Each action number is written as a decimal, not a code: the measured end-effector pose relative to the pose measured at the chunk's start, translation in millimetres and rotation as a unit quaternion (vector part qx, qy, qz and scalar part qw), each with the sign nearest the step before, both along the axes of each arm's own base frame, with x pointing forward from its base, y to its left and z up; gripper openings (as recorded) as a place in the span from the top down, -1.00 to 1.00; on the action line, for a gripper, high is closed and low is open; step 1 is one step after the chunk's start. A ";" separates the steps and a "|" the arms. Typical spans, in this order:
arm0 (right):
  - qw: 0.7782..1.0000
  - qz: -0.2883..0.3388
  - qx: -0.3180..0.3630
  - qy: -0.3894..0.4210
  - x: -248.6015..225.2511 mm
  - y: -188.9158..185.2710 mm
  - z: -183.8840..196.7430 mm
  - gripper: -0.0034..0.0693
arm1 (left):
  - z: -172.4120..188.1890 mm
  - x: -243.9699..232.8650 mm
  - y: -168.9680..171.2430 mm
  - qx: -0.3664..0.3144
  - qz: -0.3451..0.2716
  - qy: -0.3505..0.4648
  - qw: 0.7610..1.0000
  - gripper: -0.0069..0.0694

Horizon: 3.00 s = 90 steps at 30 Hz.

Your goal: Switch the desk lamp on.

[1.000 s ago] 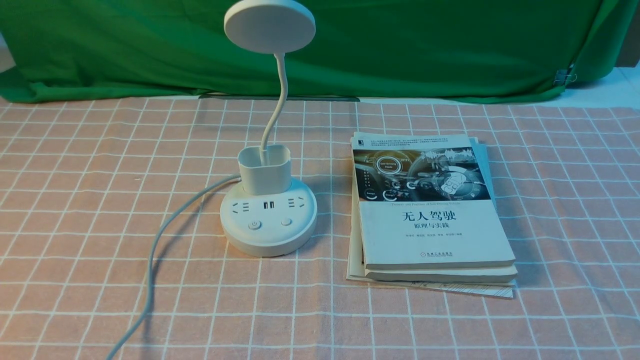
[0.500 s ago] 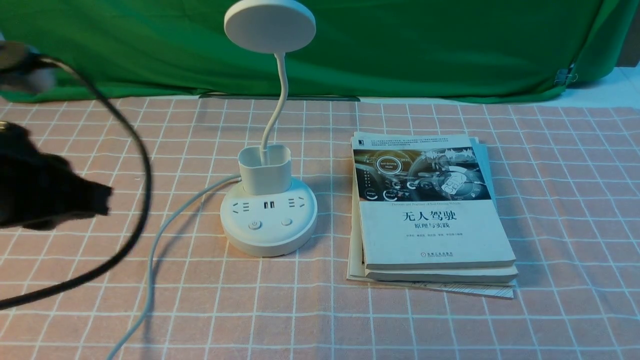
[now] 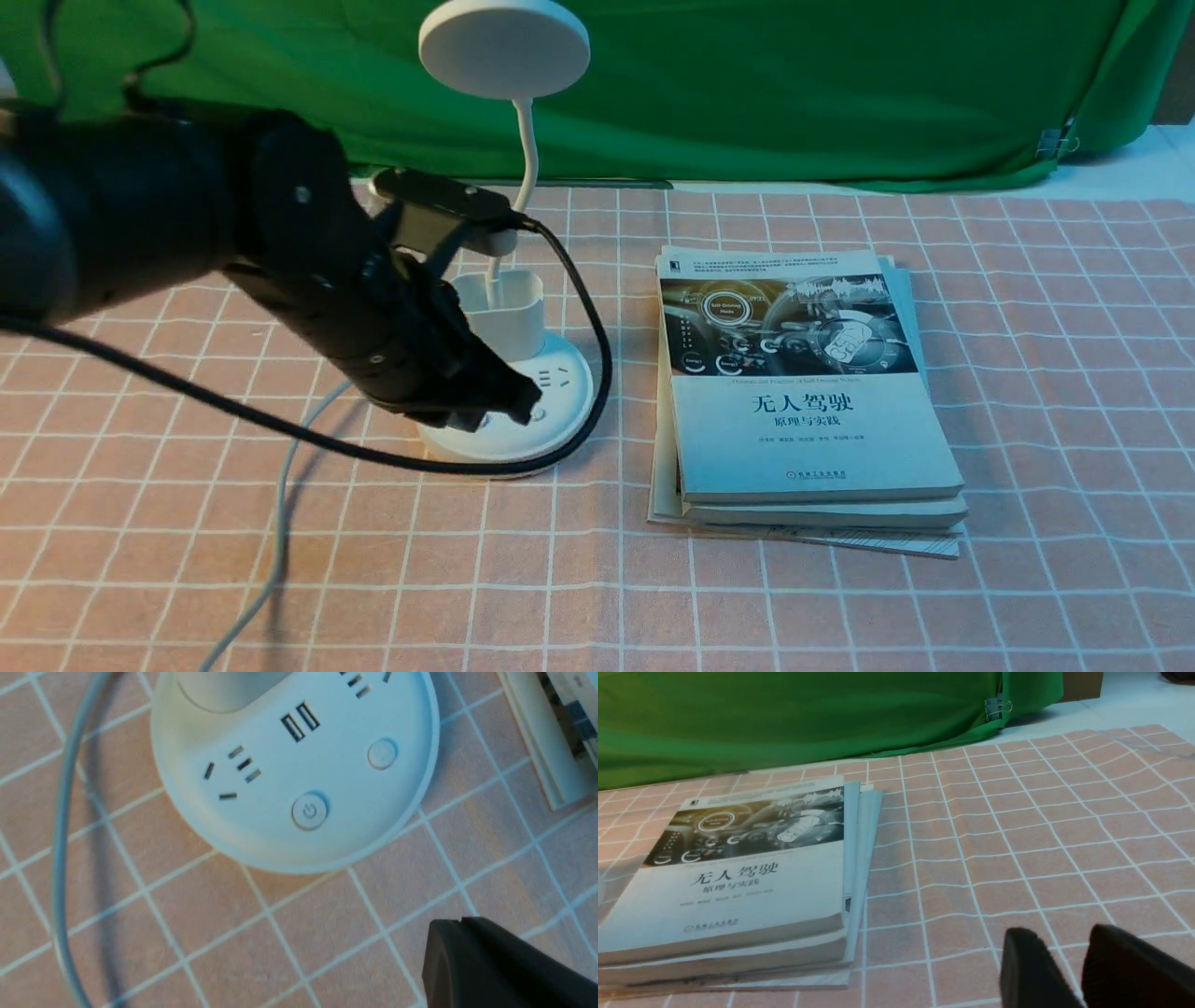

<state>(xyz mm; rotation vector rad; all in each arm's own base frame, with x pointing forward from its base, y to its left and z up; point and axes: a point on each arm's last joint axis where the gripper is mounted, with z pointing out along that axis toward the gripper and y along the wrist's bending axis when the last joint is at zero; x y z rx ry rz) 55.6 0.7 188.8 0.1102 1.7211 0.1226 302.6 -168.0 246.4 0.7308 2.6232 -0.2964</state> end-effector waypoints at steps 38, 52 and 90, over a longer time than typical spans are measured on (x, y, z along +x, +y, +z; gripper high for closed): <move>1.000 0.000 0.000 0.000 0.0 0.0 0.0 0.24 | -62.6 56.2 -32.4 0.018 -0.008 -0.022 1.000 0.76; 1.000 0.000 0.000 0.000 0.0 0.0 0.0 0.24 | -76.4 58.9 -34.3 0.032 -0.011 0.009 0.999 0.76; 1.000 0.000 0.000 0.000 0.0 0.0 0.0 0.24 | -29.7 4.7 -19.9 0.021 0.019 -0.028 0.999 0.76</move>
